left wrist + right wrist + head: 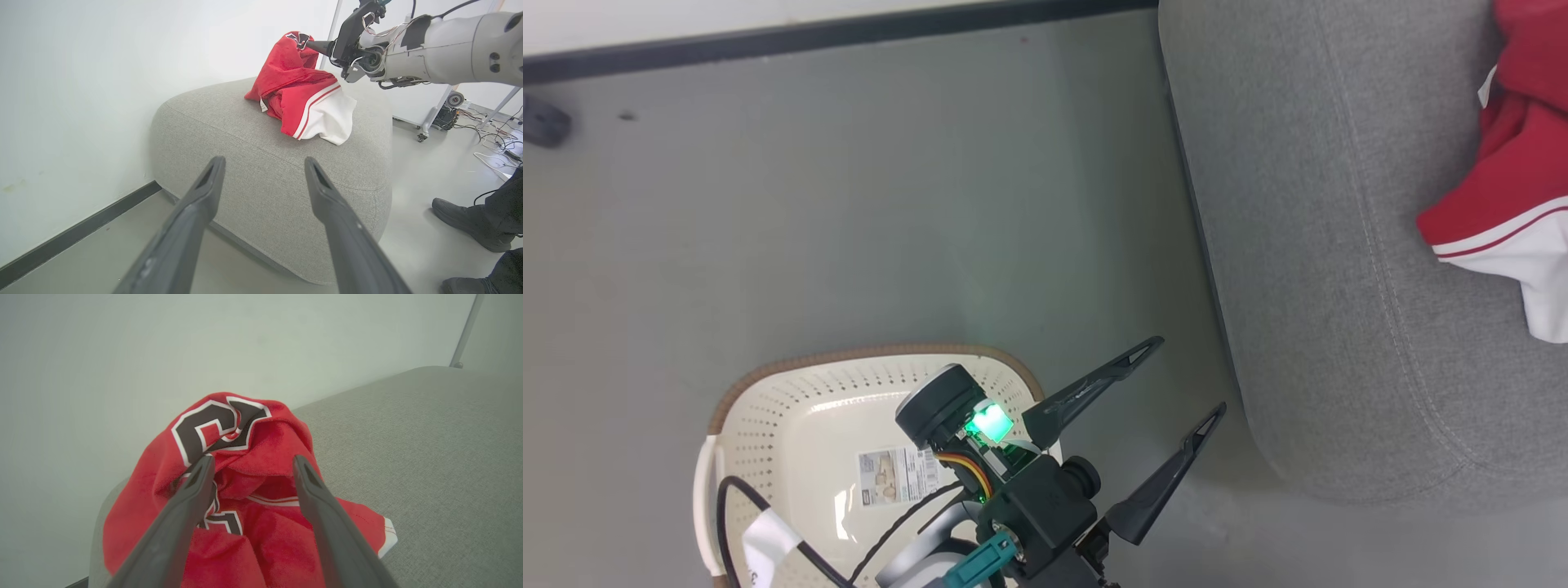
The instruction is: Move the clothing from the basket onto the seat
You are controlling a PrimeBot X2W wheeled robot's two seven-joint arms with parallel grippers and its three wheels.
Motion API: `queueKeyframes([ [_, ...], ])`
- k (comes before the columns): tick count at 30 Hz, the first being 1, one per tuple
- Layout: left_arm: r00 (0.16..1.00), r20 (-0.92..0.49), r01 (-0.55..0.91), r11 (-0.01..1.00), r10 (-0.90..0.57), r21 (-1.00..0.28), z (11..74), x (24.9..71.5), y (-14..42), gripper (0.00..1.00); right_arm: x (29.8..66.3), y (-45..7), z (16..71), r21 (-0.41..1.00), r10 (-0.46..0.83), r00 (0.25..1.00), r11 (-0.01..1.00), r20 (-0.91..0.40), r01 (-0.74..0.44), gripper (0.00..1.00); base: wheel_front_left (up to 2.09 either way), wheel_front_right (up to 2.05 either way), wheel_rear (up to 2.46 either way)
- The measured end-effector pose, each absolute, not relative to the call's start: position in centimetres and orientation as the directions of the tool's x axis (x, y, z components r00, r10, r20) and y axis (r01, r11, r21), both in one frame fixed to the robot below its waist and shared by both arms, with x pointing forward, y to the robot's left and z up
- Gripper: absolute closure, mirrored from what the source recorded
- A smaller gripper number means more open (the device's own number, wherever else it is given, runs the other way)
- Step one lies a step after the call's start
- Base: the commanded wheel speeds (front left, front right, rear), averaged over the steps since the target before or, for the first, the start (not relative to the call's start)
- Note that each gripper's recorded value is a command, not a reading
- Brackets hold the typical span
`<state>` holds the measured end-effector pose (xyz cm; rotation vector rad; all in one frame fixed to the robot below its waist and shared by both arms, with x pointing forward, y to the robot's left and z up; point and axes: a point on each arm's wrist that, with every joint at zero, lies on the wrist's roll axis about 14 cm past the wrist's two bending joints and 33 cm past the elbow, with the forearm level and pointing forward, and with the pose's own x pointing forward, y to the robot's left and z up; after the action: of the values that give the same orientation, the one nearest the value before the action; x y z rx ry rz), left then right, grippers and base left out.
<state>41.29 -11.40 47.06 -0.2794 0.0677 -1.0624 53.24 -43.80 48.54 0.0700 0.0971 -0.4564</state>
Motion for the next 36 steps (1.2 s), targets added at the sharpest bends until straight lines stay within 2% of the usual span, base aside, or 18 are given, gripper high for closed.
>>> queueKeyframes([
  [13,0.575,0.114,0.813,0.551,-0.810,-0.190,50.3,40.7,-9.3,0.00,50.3,-40.3,48.8,0.059,-0.362,0.926,0.927,-0.108,0.369,0.00,0.00,0.00,0.00],
  [25,0.707,0.113,0.706,0.691,-0.698,-0.154,52.3,39.9,-4.8,0.00,49.1,-31.8,51.4,0.111,-0.160,0.987,0.981,0.002,0.159,0.00,0.00,0.00,0.00],
  [36,0.804,0.117,0.594,0.795,-0.582,-0.124,53.3,39.2,-0.9,0.00,46.5,-25.8,53.7,0.116,-0.016,0.995,0.993,0.097,0.005,0.00,0.00,0.00,0.00],
])
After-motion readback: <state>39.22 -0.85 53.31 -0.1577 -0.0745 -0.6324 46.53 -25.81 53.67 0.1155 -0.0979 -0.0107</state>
